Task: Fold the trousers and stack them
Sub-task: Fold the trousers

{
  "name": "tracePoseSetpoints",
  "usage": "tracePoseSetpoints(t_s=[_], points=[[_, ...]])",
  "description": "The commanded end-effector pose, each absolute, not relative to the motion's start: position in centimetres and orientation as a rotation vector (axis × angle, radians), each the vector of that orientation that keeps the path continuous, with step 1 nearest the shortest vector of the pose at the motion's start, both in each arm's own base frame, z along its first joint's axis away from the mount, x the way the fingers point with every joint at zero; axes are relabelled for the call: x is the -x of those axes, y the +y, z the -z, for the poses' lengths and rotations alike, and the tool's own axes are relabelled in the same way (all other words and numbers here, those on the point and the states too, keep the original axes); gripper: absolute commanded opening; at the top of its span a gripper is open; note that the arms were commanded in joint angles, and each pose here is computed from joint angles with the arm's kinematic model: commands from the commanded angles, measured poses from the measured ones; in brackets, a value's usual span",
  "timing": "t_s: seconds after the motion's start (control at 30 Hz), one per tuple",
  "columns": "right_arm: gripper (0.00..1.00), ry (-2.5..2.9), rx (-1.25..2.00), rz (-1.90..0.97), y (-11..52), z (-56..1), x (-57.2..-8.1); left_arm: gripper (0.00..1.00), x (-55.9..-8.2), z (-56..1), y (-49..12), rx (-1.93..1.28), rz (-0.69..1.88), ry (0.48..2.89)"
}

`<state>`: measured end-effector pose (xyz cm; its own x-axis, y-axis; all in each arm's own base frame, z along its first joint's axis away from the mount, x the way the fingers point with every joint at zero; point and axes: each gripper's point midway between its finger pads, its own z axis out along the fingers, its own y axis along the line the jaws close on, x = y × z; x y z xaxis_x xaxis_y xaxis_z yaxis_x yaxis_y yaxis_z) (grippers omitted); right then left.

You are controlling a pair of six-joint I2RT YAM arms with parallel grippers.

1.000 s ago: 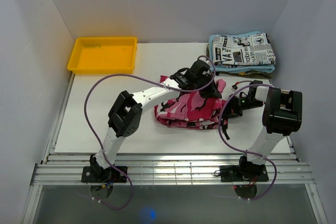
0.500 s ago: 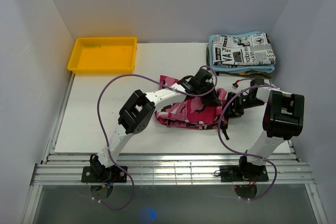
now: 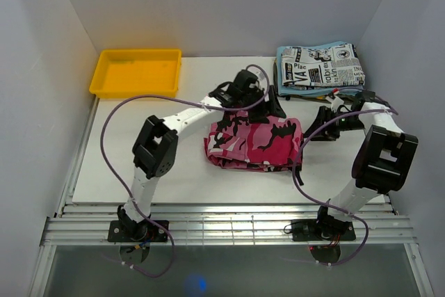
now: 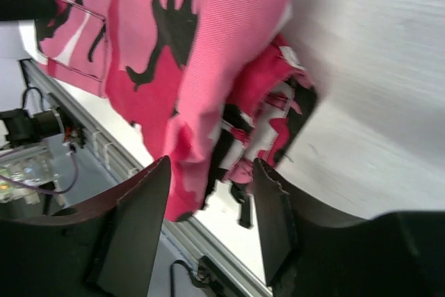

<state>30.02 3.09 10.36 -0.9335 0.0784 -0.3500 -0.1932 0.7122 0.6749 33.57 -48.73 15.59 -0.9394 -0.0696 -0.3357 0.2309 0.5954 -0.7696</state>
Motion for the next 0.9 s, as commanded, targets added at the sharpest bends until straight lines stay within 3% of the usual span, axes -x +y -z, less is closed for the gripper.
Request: tracePoseSetpoints(t_s=[0.0, 0.17, 0.27, 0.33, 0.37, 0.4, 0.47, 0.67, 0.77, 0.87], points=[[0.58, 2.556, 0.079, -1.183, 5.6, -11.4, -30.1, 0.86, -35.9, -22.9, -41.6, -0.165, 1.25, 2.355], [0.67, 2.659, 0.11, -1.114, 6.9, -9.4, -30.6, 0.91, -38.1, -21.9, -30.5, -0.256, 0.977, 2.367], [0.63, 2.713, 0.141, -1.08, 7.6, -8.6, -30.5, 0.98, -37.6, -20.4, -25.8, -0.302, 0.943, 2.398], [0.49, 2.721, 0.166, -1.093, 8.2, -8.8, -30.7, 0.98, -36.2, -20.0, -25.2, -0.392, 1.012, 2.402], [0.26, 2.698, 0.187, -1.118, 8.5, -9.3, -30.9, 0.98, -35.7, -19.3, -24.6, -0.422, 1.012, 2.422], [0.18, 2.676, 0.202, -1.117, 8.6, -10.0, -31.4, 0.97, -35.0, -18.2, -24.4, -0.424, 1.022, 2.454], [0.08, 2.632, 0.239, -1.107, 8.7, -11.3, -31.9, 0.9, -34.0, -17.6, -24.6, -0.446, 1.069, 2.468], [0.08, 2.502, 0.363, -1.104, 8.8, -15.5, -31.3, 0.61, -31.2, -20.1, -26.7, -0.621, 1.359, 2.205], [0.08, 2.549, 0.331, -1.082, 7.5, -13.8, -29.7, 0.42, -30.3, -19.8, -27.7, -0.627, 1.499, 2.195], [0.08, 2.618, 0.278, -1.07, 5.8, -10.5, -27.6, 0.34, -30.4, -18.6, -28.4, -0.601, 1.575, 2.219]])
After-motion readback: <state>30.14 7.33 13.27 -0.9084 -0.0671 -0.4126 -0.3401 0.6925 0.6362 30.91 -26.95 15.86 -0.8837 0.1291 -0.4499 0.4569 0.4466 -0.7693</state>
